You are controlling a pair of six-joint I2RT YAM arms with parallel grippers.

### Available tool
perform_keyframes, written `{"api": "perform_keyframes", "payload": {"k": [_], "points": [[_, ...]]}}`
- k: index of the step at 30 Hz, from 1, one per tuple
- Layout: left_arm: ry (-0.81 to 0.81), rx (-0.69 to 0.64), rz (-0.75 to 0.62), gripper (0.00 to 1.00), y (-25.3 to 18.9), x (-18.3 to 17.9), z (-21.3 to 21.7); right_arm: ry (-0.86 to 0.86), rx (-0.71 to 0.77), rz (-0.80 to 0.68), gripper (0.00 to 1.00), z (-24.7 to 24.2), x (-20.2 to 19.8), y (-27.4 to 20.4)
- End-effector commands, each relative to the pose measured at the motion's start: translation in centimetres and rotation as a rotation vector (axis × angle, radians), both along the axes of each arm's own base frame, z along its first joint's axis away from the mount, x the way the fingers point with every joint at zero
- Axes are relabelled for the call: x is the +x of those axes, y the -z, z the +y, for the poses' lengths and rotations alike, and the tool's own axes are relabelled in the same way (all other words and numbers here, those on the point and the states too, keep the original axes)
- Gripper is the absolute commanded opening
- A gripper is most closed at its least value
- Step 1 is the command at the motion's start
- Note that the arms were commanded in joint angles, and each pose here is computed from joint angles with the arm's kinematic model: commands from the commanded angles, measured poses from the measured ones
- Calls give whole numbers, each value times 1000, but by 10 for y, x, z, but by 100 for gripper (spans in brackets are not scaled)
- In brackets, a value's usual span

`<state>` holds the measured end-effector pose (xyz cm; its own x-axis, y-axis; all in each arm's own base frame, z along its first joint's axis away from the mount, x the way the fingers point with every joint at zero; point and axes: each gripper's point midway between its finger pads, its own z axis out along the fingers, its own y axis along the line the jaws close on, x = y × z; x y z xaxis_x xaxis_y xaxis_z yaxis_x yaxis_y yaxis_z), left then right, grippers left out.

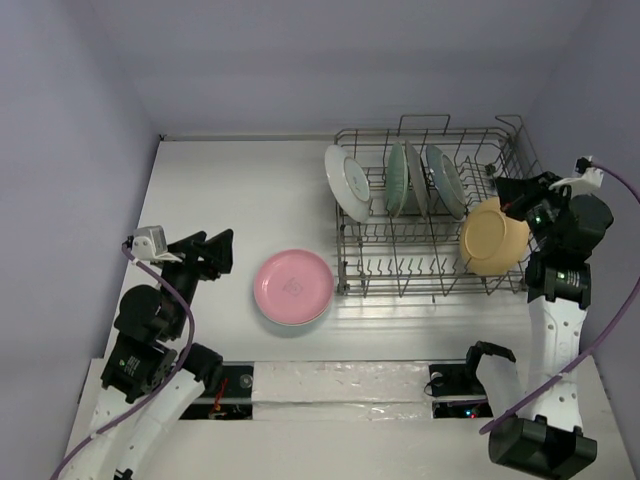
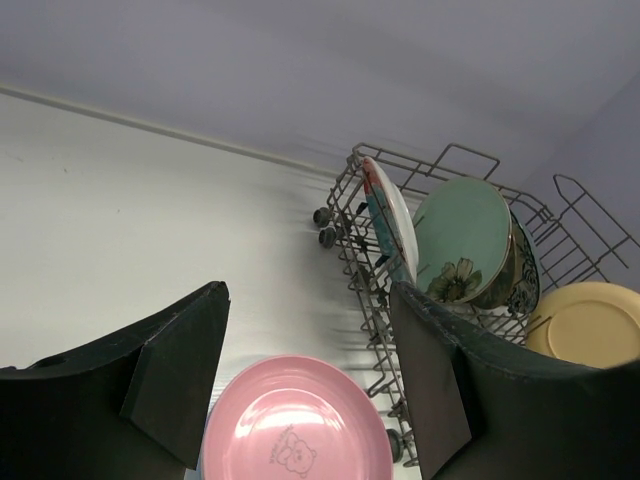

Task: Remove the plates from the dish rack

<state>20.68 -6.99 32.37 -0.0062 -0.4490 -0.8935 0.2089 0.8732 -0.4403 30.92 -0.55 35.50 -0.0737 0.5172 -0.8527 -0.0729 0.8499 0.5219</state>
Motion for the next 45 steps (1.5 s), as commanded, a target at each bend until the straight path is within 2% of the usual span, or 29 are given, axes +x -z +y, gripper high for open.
{"api": "perform_keyframes", "payload": {"k": [1, 4, 5, 7, 10, 11, 12, 13, 14, 17, 23, 28, 34, 40, 41, 43, 44, 45], "points": [[15, -14, -51, 62, -17, 2, -3, -46, 15, -54, 0, 8, 3, 1], [16, -8, -46, 62, -16, 3, -4, 16, -16, -22, 0, -4, 3, -4], [16, -9, -45, 62, -16, 3, -4, 52, -15, 29, 0, -9, 0, 4], [20, -13, -50, 62, -17, 2, -4, 189, -37, 62, 0, -33, -3, 6], [29, -18, -60, 62, -19, 0, -5, 322, -71, 173, 16, -59, -7, 33], [36, -20, -67, 62, -21, -2, -6, 380, -78, 267, 49, -70, -9, 54], [38, -19, -68, 62, -20, -3, -6, 423, -85, 282, 49, -79, -8, 58], [41, -22, -73, 62, -22, -4, -6, 455, -91, 297, 66, -85, -9, 62], [42, -25, -83, 62, -24, -6, -5, 484, -96, 303, 90, -90, -10, 66], [62, -36, -96, 62, -27, -12, -7, 527, -113, 333, 99, -99, -11, 72], [111, -59, -125, 62, -33, -26, -11, 594, -149, 434, 100, -117, -5, 87], [120, -80, -152, 63, -39, -36, -7, 473, -144, 529, 100, -103, 7, 114], [146, -97, -169, 63, -43, -43, -8, 318, -92, 535, 95, -72, 4, 127], [153, -96, -165, 63, -42, -43, -9, 258, -63, 425, 73, -53, -8, 106], [154, -95, -165, 63, -42, -43, -10, 254, -64, 415, 64, -52, -9, 104], [154, -94, -162, 63, -42, -42, -10, 252, -65, 414, 54, -50, -12, 104], [154, -93, -161, 63, -42, -42, -11, 248, -66, 407, 42, -50, -11, 104], [156, -90, -157, 63, -41, -41, -12, 232, -59, 400, 35, -47, -10, 104]]}}
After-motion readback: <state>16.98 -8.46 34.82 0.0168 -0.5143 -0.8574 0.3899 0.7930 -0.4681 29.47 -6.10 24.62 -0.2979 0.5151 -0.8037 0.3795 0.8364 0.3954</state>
